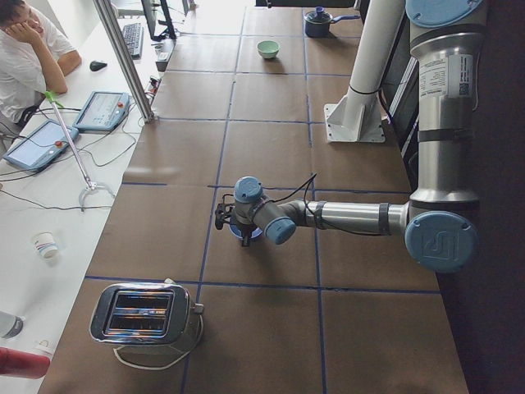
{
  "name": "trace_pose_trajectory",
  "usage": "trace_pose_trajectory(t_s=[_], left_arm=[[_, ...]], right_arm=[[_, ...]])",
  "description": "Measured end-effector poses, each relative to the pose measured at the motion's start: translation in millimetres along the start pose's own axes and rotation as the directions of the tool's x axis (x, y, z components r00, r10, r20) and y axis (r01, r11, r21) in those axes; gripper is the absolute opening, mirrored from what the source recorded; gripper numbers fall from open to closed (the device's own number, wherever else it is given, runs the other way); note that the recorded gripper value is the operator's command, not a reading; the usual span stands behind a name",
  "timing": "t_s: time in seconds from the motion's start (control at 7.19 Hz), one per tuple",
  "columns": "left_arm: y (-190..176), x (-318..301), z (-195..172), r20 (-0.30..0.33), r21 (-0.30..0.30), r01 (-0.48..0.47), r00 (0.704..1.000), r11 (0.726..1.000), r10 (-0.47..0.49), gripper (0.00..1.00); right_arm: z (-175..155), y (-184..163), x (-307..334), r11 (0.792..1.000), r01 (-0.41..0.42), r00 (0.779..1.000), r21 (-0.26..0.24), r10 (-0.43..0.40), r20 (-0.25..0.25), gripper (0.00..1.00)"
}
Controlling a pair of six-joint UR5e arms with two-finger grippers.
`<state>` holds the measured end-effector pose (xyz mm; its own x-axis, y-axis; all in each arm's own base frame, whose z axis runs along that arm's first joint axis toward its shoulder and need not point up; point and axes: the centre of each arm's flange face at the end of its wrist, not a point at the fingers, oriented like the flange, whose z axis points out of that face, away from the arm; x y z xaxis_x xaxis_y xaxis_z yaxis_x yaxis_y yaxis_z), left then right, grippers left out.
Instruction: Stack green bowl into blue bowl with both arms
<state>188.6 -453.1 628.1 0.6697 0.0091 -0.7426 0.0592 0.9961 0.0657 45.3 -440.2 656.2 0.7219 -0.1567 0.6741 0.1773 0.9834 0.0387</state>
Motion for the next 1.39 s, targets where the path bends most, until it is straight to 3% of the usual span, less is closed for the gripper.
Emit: trace_pose_trajectory(t_s=[0.28, 0.42, 0.7, 0.83, 1.11, 1.39], left_arm=[[-20, 39, -11, -0.076, -0.009, 0.034, 0.996, 0.999, -0.035, 0.0], [-43, 79, -23, -0.132, -0.005, 0.097, 0.987, 0.995, -0.097, 0.0], [-88, 206, -42, -0.226, -0.022, 0.221, 0.949, 0.975, -0.221, 0.0], [-90, 286, -38, -0.25, -0.033, 0.263, 0.932, 0.964, -0.262, 0.0], [-59, 419, -16, -0.257, -0.032, 0.309, 0.916, 0.951, -0.307, 0.0], [-15, 506, 5, -0.232, -0.006, 0.292, 0.93, 0.957, -0.285, 0.0]], right_arm=[[0, 0, 0, 1.0, 0.001, 1.0, 0.001, -0.001, 0.001, 1.0], [-1, 0, -1, 1.0, 0.002, 1.0, 0.002, -0.002, 0.001, 1.0], [-1, 0, -1, 1.0, 0.002, 1.0, 0.002, -0.002, 0.0, 1.0], [-1, 0, -1, 1.0, 0.002, 1.0, 0.002, -0.002, 0.0, 1.0], [-1, 0, -1, 1.0, 0.001, 1.0, 0.002, -0.001, 0.0, 1.0], [0, 0, 0, 1.0, 0.0, 1.0, 0.001, 0.0, 0.0, 1.0]])
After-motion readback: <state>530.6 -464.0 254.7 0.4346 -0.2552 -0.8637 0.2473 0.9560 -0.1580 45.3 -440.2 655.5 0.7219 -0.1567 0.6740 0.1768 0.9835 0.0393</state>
